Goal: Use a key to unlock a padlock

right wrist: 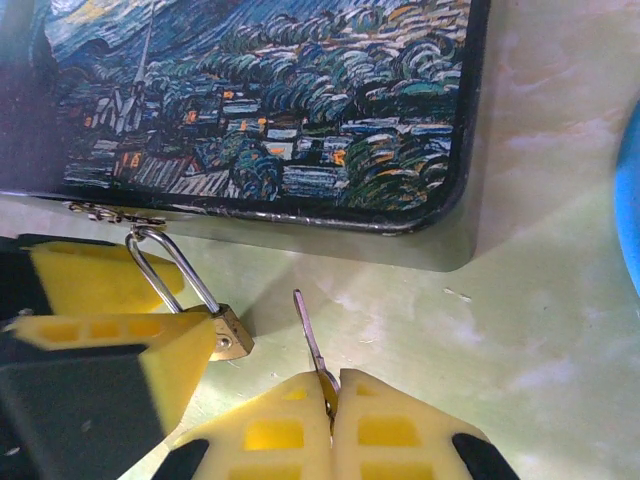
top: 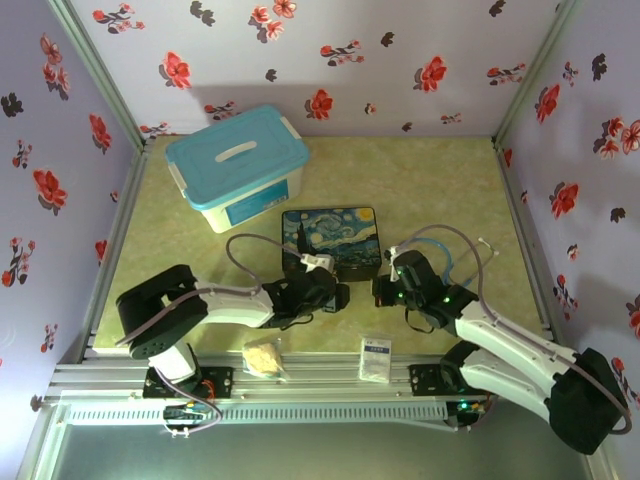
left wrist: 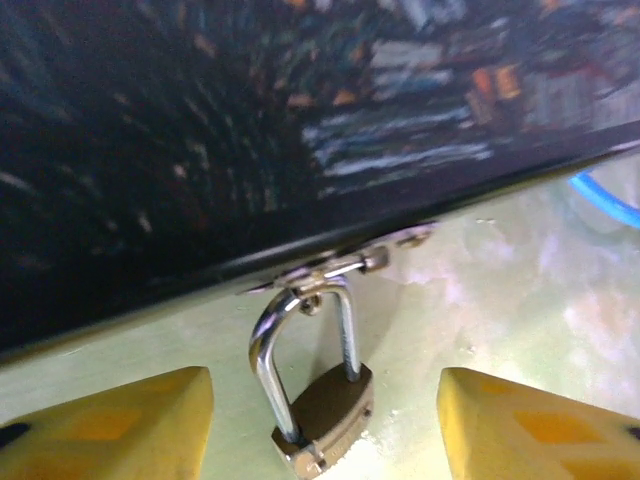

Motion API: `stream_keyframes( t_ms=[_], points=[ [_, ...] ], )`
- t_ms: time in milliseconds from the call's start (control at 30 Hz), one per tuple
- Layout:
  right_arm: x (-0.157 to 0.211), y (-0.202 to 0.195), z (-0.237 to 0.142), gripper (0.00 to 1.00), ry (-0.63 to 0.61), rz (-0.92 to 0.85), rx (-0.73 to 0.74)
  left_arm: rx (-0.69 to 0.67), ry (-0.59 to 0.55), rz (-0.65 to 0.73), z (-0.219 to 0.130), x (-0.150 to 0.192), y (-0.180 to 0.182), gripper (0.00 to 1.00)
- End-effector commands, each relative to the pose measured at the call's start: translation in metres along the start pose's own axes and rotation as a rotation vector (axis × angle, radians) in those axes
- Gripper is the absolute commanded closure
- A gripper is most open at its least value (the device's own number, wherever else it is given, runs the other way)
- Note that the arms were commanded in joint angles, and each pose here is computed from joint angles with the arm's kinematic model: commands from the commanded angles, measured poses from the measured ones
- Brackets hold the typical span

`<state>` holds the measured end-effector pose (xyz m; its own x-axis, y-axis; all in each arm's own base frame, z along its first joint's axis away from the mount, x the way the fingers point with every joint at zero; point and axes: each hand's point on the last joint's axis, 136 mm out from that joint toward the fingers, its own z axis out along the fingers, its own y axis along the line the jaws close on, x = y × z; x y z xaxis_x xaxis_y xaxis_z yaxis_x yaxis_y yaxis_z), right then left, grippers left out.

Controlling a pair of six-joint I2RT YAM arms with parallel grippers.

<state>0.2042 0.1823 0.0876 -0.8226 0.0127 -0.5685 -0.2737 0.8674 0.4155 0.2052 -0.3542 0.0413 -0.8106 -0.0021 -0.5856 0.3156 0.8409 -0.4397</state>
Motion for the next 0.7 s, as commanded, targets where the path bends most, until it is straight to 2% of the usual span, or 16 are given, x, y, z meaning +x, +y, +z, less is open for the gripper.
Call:
stream_keyframes(
  t_ms=[0,200,400,567,667],
  points=[
    [0.001,-0.008,-0.004,0.97,-0.025,0.006,0.021,-0.029,-0.050,-0.004,0.002,-0.015,-0.002,0.45],
    [0.005,-0.011,-0.005,0.96,-0.025,0.016,0.027,-0.023,-0.045,-0.032,0.010,-0.003,0.001,0.54],
    [0.004,-0.009,-0.006,0.96,-0.031,0.026,0.010,-0.002,-0.020,-0.041,0.017,0.010,-0.007,0.57],
    [0.004,-0.008,-0.007,0.96,-0.044,0.042,-0.001,0.000,-0.020,-0.039,0.016,0.011,-0.009,0.70],
    [0.007,-0.006,-0.005,0.96,-0.039,0.060,-0.023,0.009,-0.026,-0.049,0.015,0.009,-0.010,0.71]
  ],
)
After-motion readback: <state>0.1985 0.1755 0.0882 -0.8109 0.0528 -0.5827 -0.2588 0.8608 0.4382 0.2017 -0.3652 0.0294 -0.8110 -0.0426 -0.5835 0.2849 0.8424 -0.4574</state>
